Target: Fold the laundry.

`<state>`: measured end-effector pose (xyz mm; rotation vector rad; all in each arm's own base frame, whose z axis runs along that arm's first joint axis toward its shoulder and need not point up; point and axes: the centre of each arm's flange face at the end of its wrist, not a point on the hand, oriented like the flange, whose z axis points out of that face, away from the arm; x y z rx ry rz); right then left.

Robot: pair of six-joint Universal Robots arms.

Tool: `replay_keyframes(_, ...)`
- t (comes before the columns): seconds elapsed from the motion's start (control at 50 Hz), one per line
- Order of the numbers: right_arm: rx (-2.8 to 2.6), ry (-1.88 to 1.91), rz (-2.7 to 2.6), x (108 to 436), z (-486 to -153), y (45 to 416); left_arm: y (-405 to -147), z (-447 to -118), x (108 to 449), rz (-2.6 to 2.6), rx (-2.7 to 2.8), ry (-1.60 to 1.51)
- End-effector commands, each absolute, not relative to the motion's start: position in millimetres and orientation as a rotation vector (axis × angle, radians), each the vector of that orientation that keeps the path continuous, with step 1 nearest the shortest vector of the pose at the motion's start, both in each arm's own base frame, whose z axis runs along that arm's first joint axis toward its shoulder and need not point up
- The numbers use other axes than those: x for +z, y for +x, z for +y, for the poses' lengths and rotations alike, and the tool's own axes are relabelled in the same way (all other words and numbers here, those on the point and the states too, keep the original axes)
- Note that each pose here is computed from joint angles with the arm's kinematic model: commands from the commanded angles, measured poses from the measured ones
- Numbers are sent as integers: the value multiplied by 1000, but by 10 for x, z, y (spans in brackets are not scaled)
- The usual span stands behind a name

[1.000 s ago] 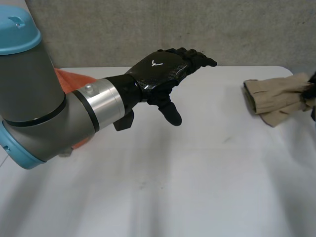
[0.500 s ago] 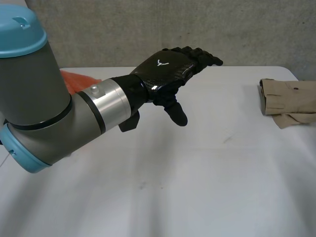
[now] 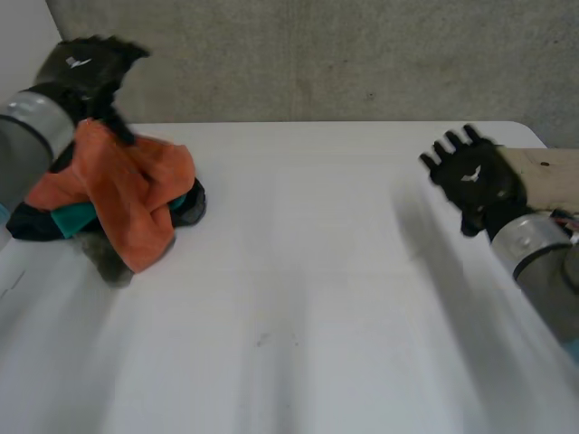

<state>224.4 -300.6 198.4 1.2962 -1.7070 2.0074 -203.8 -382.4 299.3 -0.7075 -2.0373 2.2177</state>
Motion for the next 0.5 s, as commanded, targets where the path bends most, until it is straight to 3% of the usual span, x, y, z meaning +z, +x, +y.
replay_keyframes(0.02, 1965, 1339, -1783, 1827, -2856, 2280, -1573, -4479, 2225, -2263, 2294, -1046)
replay_keyframes(0.1, 1944, 1341, -1809, 1767, -2838, 2259, -1541, -4637, 1920, -2292, 2256, -1165)
replay_keyframes(0.22, 1927, 1326, -1824, 1741, -2843, 2215, -1640, -4615, 1979, -2229, 2257, -1133)
replay_keyframes(0.38, 1920, 1239, -1803, 1861, -2878, 2134, -2112, -4162, 2875, -1906, 2351, -802)
replay_keyframes(0.5, 1973, 1107, -1818, 2059, -2907, 2052, -2469, -3556, 3548, -1633, 2256, -577)
